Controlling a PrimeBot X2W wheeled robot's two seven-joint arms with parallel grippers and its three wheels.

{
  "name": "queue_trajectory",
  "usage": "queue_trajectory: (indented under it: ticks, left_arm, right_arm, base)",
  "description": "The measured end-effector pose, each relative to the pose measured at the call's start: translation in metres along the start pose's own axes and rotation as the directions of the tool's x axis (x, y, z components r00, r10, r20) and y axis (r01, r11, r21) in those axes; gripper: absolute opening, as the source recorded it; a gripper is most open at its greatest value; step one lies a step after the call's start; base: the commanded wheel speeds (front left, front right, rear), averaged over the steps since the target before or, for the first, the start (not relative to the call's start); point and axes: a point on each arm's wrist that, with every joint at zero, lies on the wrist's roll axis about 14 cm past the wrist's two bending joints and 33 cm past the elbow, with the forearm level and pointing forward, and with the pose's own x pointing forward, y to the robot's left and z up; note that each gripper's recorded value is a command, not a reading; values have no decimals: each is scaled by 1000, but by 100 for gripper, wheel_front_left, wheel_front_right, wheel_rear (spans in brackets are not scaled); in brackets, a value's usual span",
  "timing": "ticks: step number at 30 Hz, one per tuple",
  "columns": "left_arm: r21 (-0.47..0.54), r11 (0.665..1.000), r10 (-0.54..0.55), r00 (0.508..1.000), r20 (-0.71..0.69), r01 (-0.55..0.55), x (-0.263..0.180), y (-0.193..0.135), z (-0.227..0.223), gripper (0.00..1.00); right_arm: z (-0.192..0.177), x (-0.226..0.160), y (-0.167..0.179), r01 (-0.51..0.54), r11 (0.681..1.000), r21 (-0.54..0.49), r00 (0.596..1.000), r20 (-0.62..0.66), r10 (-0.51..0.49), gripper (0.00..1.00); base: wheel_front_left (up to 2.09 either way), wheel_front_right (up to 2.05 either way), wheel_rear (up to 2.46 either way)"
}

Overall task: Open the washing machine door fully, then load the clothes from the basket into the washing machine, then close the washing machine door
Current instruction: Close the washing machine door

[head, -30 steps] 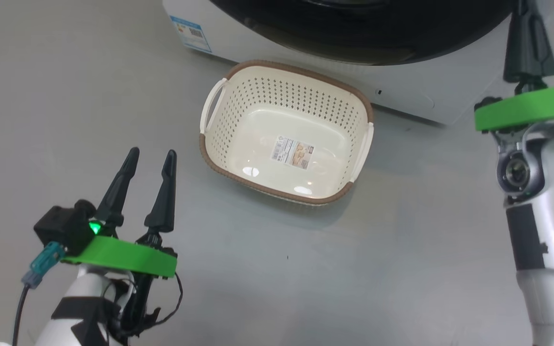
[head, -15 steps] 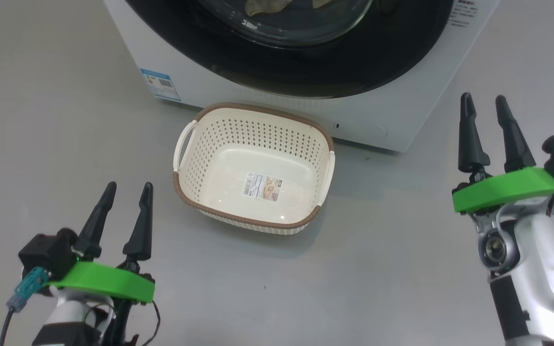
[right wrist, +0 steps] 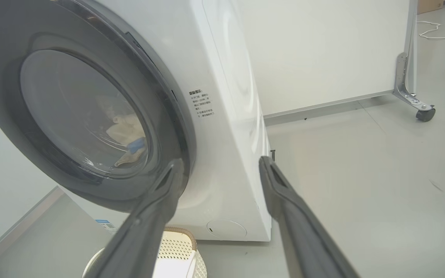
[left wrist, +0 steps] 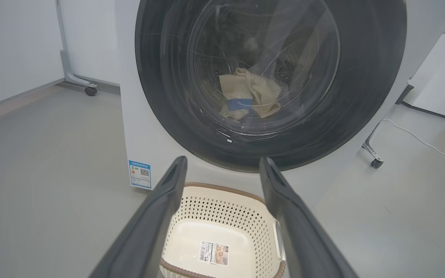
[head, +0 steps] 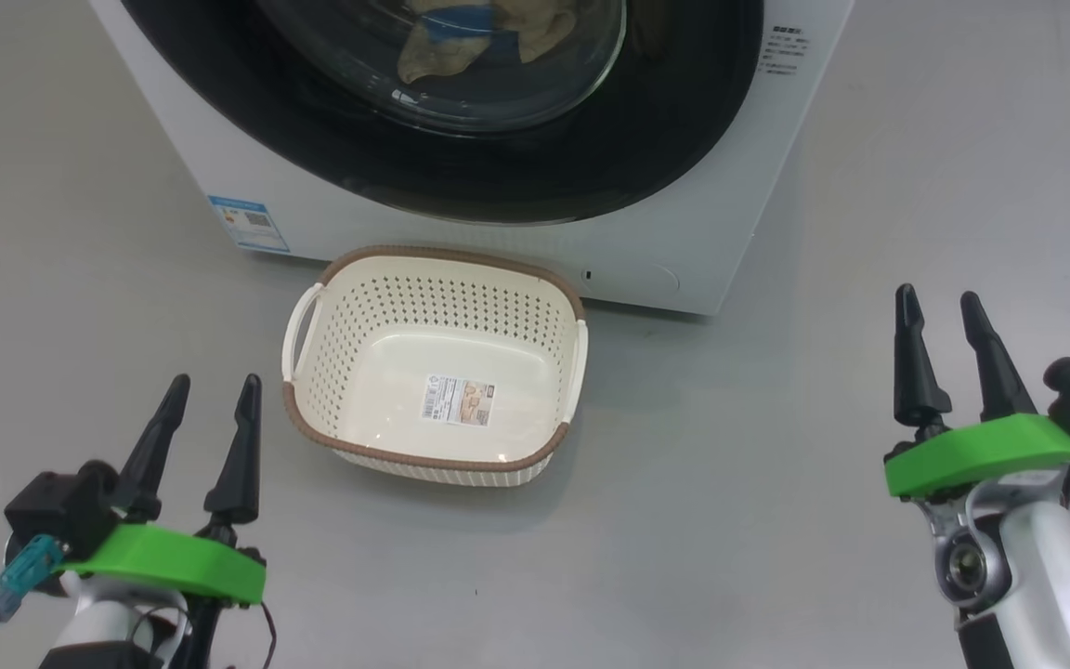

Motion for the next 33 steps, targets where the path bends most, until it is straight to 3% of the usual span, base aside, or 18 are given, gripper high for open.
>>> queue_trajectory:
  ticks: [10, 33]
  left_arm:
    - [13, 1000, -27, 1000, -9, 27, 8, -4, -2, 100]
    - [32, 999, -12, 1000, -28, 13, 13, 3, -8, 100]
  right_arm:
    - [4, -28, -35, 91, 995, -33, 996, -5, -91, 100]
    - [11, -50, -53, 145, 988, -49, 989, 5, -145, 100]
  base:
    - [0, 0, 0]
    - [0, 0, 0]
